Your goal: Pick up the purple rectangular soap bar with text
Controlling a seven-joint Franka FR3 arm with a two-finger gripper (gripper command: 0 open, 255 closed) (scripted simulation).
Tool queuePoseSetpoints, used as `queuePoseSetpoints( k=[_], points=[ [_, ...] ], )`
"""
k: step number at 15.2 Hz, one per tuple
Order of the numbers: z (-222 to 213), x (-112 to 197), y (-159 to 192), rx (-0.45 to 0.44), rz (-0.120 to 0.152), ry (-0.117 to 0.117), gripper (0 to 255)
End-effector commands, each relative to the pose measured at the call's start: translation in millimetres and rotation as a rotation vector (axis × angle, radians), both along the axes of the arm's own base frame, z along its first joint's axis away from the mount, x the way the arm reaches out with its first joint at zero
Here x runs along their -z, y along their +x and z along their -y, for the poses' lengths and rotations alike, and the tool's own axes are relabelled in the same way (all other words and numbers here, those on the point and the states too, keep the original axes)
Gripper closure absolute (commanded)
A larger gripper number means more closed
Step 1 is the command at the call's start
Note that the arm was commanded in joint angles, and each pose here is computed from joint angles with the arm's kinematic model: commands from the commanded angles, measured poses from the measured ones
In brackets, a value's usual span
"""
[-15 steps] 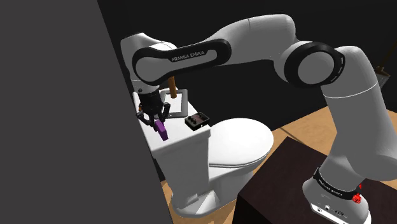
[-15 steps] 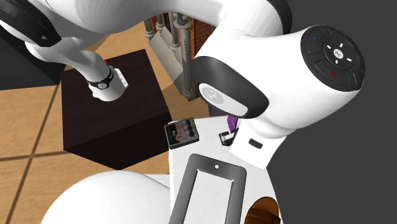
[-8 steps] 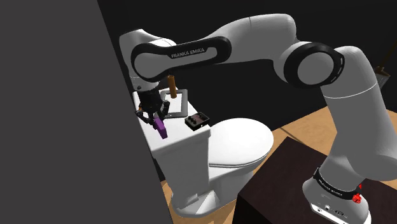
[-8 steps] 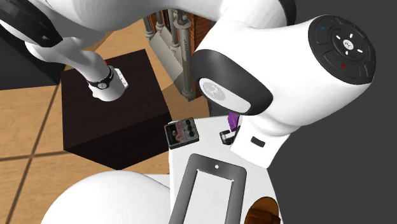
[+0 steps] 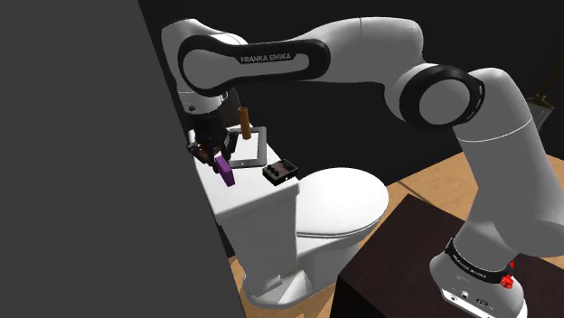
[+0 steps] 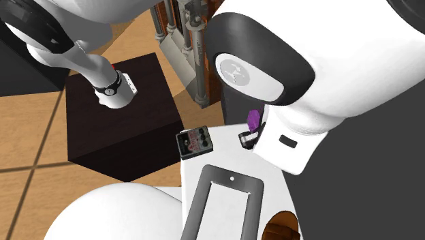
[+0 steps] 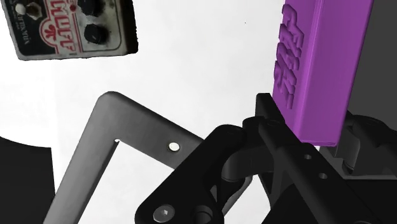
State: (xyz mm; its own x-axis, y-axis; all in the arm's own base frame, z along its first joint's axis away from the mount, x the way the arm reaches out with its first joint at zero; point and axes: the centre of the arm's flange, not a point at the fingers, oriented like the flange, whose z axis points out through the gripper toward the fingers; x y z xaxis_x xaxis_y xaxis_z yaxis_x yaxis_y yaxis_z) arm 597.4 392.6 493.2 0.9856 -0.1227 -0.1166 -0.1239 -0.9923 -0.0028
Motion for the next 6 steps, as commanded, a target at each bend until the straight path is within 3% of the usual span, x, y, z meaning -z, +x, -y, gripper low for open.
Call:
queuePoseSetpoints(
  k=[1, 6],
  points=[
    [1.4, -11.4, -0.2, 0.0, 0.0, 0.0, 255],
    [1.4, -28.0, -0.2, 0.0, 0.0, 0.0, 255]
  ],
)
